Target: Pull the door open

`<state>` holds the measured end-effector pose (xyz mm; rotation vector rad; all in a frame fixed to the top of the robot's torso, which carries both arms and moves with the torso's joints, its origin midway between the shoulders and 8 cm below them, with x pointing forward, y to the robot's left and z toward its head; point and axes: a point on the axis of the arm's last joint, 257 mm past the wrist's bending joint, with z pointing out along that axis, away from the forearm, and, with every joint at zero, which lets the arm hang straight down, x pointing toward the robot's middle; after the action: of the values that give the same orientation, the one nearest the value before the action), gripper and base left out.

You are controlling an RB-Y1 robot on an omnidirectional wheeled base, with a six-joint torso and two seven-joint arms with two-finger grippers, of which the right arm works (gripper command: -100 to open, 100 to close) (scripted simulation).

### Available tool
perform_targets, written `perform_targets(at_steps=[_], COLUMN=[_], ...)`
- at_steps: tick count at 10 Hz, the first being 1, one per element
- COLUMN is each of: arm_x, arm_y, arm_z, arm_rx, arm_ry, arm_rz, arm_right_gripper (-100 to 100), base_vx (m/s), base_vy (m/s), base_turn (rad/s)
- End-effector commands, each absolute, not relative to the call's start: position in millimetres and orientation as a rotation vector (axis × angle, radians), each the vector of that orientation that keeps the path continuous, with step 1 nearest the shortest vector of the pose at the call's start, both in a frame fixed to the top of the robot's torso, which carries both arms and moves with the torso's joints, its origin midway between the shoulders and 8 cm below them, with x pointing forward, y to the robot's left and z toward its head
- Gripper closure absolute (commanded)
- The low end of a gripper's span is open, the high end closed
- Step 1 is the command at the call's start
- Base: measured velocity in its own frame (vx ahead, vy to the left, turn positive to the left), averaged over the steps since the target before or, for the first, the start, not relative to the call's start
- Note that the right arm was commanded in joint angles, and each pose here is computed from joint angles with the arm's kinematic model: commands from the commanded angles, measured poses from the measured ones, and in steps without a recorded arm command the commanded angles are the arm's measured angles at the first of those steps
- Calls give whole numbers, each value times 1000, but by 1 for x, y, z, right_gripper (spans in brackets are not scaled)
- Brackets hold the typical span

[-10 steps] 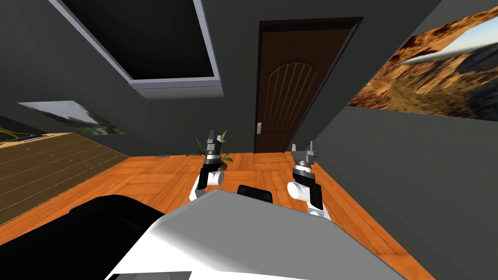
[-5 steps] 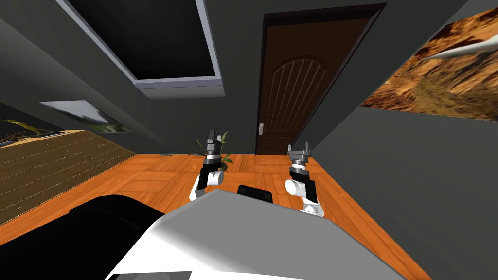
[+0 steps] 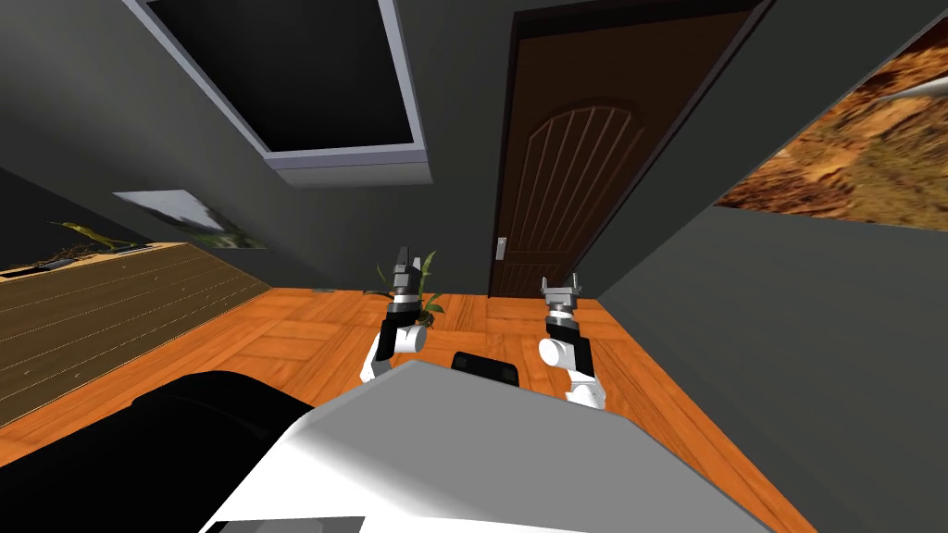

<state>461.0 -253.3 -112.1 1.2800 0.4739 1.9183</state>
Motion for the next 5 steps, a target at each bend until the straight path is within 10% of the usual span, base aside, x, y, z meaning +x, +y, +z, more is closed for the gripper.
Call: perform_targets(at_steps=[1, 5], arm_x=[469, 486], arm_y=[-252, -249], arm_z=[-122, -148], arm_rx=[1329, 1447], arm_ry=[452, 399], arm_rz=[1951, 2016], arm_right_gripper=[-100, -100], base_vx=[103, 97], base_vy=[-25, -24], base_turn=[77, 95])
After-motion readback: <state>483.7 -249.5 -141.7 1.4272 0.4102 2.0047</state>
